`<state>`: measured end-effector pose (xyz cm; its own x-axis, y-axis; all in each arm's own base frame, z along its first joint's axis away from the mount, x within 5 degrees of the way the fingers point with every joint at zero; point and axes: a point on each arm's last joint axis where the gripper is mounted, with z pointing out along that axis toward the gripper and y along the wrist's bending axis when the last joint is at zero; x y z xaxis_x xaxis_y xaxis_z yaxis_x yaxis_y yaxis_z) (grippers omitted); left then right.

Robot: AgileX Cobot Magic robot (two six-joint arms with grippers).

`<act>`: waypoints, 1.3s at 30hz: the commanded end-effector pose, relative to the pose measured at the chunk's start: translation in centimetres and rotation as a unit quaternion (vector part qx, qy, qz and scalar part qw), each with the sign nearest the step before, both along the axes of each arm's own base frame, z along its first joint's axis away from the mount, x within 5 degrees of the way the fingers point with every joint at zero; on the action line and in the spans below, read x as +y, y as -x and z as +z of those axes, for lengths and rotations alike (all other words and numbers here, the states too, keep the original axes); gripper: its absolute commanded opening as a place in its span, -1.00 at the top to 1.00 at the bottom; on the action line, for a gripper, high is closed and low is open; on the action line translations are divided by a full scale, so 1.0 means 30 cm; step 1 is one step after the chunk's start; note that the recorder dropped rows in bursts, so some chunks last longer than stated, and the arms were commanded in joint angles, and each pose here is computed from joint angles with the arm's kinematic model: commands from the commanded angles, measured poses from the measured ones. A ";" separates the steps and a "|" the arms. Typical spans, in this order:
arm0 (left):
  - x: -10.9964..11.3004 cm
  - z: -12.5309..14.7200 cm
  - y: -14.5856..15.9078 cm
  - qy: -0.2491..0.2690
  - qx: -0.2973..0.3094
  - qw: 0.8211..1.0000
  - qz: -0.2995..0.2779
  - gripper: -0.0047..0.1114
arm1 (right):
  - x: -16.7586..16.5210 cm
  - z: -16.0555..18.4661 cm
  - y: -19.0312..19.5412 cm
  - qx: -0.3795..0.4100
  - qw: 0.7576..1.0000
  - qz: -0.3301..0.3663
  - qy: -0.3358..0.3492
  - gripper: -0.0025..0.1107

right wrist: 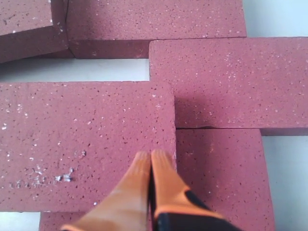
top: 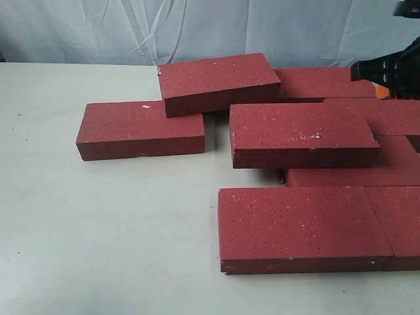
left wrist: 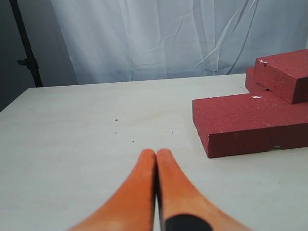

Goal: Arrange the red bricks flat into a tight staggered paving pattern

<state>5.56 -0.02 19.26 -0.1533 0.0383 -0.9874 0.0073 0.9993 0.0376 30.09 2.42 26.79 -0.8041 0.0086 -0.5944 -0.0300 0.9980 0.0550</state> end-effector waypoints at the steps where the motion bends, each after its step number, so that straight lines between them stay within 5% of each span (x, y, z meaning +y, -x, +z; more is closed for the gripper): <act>1: 0.002 -0.004 0.001 -0.004 -0.001 1.000 0.003 0.92 | -0.002 0.007 -0.007 -0.012 1.000 -0.003 -0.004 0.97; 6: 0.002 0.005 0.000 -0.004 -0.015 1.000 0.003 0.92 | 0.004 0.009 -0.008 -0.015 1.000 -0.010 -0.023 0.97; 17: 0.002 0.096 0.002 -0.004 -0.165 0.986 0.005 0.92 | 0.005 0.009 -0.008 -0.014 1.000 -0.011 -0.025 0.97; 39: 0.003 0.115 0.006 -0.004 -0.196 0.980 0.005 0.92 | 0.005 0.009 -0.009 -0.016 1.000 -0.011 -0.025 0.97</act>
<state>5.43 0.03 22.71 0.2260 0.0498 -0.9729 -0.0158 0.9987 0.0474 30.22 2.69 26.90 -0.7946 0.0563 -0.6045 -0.0109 0.9942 0.1069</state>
